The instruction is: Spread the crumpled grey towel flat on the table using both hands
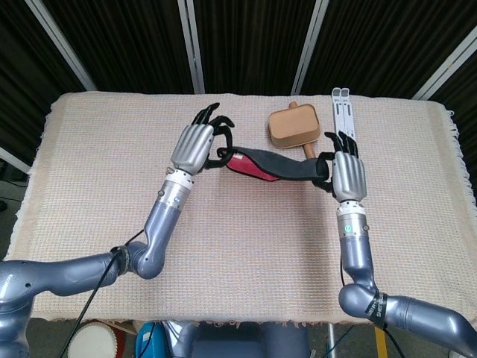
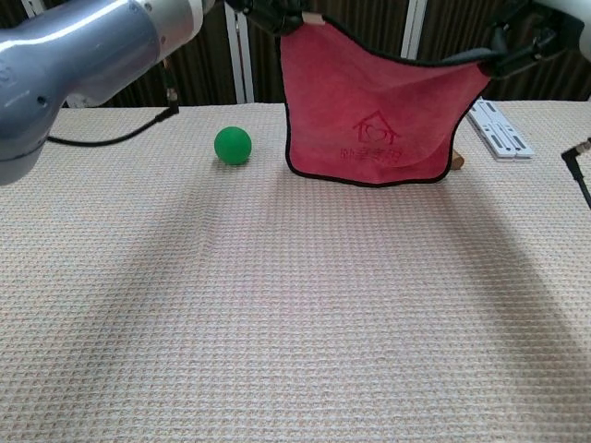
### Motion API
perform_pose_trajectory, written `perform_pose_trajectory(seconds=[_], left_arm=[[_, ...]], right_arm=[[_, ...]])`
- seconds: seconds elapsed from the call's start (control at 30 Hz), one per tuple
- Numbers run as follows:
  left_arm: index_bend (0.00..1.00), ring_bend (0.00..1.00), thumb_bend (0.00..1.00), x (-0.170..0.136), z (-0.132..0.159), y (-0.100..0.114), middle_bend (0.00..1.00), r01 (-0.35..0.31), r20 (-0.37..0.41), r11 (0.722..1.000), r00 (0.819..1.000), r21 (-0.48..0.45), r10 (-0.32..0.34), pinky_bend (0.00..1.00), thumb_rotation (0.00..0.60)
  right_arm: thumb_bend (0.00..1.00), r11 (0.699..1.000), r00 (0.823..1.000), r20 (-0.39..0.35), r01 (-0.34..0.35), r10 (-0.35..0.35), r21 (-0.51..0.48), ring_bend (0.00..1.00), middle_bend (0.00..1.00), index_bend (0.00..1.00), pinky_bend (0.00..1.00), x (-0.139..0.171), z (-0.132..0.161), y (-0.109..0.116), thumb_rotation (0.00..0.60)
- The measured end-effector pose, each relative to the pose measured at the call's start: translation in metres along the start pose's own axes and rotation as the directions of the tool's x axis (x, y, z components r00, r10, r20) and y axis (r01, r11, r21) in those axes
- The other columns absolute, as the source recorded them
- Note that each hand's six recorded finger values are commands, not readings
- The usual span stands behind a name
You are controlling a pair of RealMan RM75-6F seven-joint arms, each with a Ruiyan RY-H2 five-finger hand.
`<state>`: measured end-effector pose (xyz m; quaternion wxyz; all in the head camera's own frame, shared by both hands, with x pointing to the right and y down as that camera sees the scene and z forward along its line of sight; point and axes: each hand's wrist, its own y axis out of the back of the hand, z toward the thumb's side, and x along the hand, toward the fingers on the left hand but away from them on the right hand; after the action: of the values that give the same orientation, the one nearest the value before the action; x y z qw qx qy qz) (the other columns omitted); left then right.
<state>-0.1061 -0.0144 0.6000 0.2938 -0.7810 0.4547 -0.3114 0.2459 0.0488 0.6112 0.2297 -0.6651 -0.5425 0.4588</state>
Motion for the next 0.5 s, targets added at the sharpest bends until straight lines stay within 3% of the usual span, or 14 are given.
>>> perform_pose_trajectory(seconds=[0.5], left_arm=[[0.68, 0.06, 0.46, -0.104, -0.027, -0.058, 0.31, 0.195, -0.045, 0.976, 0.979, -0.092, -0.2, 0.11, 0.6]], right_arm=[[0.5, 0.986, 0.986, 0.015, -0.166, 0.166, 0.009, 0.0, 0.18, 0.76, 0.0, 0.076, -0.036, -0.058, 0.6]])
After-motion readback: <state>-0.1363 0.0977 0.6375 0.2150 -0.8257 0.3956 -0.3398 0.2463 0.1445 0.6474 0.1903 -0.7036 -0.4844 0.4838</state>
